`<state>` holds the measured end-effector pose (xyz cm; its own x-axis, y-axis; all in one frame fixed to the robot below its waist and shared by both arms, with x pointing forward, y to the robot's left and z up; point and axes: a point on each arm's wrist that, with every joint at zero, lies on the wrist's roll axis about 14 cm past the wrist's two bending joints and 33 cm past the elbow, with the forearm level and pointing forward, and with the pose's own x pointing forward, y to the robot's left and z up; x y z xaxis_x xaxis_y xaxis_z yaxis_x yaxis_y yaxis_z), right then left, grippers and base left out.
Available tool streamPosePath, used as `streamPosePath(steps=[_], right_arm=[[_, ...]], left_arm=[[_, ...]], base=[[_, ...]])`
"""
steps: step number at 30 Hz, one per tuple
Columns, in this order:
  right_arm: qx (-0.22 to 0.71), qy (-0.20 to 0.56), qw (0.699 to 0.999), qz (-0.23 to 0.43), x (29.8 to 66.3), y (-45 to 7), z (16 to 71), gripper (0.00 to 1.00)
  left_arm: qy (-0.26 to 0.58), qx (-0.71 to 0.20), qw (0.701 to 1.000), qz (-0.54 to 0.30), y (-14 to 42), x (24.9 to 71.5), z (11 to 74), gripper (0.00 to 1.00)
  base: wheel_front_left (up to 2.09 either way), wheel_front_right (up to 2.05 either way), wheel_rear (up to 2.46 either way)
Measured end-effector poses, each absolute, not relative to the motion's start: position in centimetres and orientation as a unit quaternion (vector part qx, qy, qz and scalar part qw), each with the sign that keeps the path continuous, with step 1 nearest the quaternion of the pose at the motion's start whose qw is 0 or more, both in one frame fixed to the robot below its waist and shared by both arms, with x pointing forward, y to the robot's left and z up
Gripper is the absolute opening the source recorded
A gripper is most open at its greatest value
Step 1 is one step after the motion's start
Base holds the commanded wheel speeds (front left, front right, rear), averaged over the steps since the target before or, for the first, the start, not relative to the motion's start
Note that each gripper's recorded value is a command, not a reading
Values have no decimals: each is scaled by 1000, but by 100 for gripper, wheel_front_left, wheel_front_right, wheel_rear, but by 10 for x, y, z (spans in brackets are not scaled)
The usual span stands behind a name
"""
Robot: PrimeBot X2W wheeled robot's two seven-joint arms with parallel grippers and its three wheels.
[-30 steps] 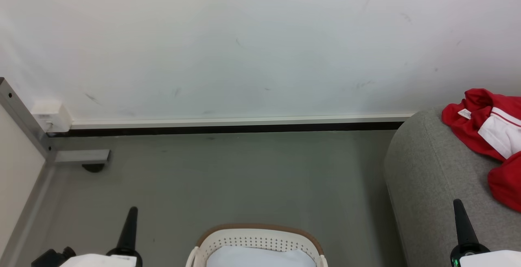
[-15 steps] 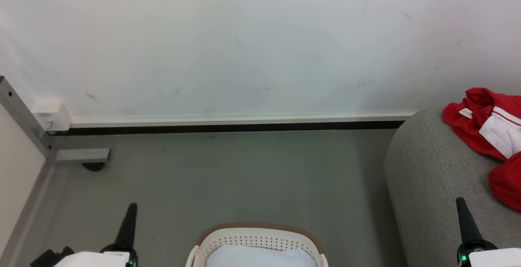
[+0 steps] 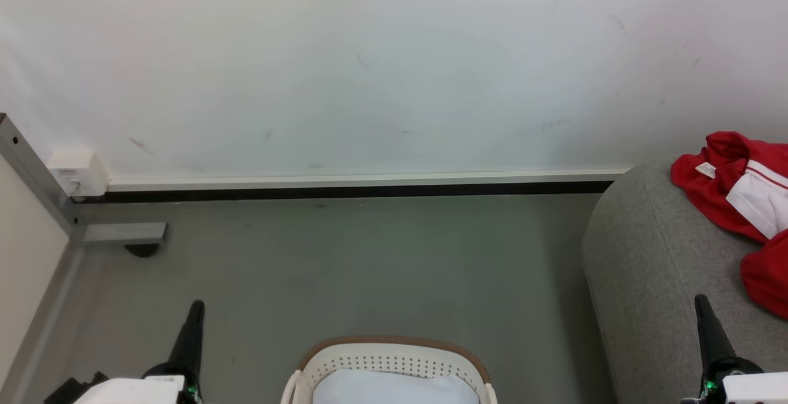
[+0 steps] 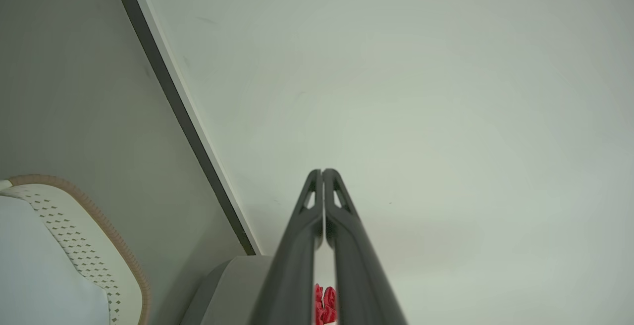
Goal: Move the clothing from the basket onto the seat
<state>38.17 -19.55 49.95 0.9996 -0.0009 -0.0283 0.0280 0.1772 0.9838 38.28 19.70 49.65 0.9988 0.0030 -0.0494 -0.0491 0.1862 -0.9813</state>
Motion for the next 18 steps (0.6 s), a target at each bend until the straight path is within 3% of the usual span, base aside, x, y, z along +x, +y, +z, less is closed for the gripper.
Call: streamPosePath(steps=[18], right_arm=[[687, 5, 726, -5, 386, -199, 504, 0]], left_arm=[[10, -685, 728, 8, 198, 386, 501, 0]], base=[[0, 0, 0]])
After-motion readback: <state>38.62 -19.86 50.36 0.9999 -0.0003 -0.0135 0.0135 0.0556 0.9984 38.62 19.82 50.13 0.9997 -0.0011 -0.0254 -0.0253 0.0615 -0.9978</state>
